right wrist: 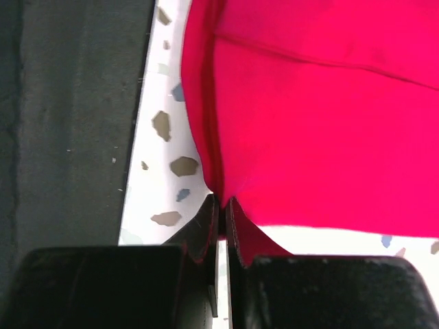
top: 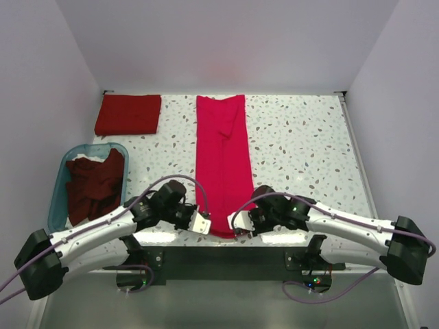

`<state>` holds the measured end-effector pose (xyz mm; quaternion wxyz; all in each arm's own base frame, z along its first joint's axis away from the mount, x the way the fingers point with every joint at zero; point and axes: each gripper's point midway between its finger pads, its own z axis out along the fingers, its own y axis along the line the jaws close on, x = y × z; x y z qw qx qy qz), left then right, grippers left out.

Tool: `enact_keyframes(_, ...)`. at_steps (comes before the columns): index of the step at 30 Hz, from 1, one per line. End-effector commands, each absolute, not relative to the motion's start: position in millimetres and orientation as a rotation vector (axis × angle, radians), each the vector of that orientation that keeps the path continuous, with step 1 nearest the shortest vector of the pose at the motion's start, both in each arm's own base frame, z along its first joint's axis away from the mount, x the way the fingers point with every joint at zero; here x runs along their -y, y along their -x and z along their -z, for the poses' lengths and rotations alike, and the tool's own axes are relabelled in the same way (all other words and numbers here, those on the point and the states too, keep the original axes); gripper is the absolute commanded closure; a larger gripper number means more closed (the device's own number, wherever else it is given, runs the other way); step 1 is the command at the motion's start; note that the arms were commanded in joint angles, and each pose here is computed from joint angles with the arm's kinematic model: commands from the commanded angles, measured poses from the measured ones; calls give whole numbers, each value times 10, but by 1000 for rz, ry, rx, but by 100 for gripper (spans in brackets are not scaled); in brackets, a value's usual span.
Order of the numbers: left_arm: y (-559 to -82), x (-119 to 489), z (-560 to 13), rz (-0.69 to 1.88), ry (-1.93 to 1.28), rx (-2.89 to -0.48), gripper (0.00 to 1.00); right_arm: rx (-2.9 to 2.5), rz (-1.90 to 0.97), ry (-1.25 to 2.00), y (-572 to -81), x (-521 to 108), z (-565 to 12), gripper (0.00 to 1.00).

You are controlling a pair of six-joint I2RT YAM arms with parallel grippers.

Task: Fold and stack the t-shirts
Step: Fold the tshirt

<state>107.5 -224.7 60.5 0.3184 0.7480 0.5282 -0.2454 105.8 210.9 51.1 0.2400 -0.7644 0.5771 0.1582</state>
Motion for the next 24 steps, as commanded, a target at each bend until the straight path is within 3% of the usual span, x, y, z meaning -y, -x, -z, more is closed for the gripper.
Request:
enact_keyframes(1,-1221,2276,-934,680,-1876,-1403,100,-1595,-456,2007,-1216,-2137,-761,100)
enact_keyframes(12,-2468,2192,-1209,589,-1735,-1497,100,-1581,-412,1907,-2399,-2185,-1124,100)
enact_keyframes(24,-3794,2095,-1121,537,-1642,-1595,100,-1576,-416,1903,-3660,-2216,-1112,100)
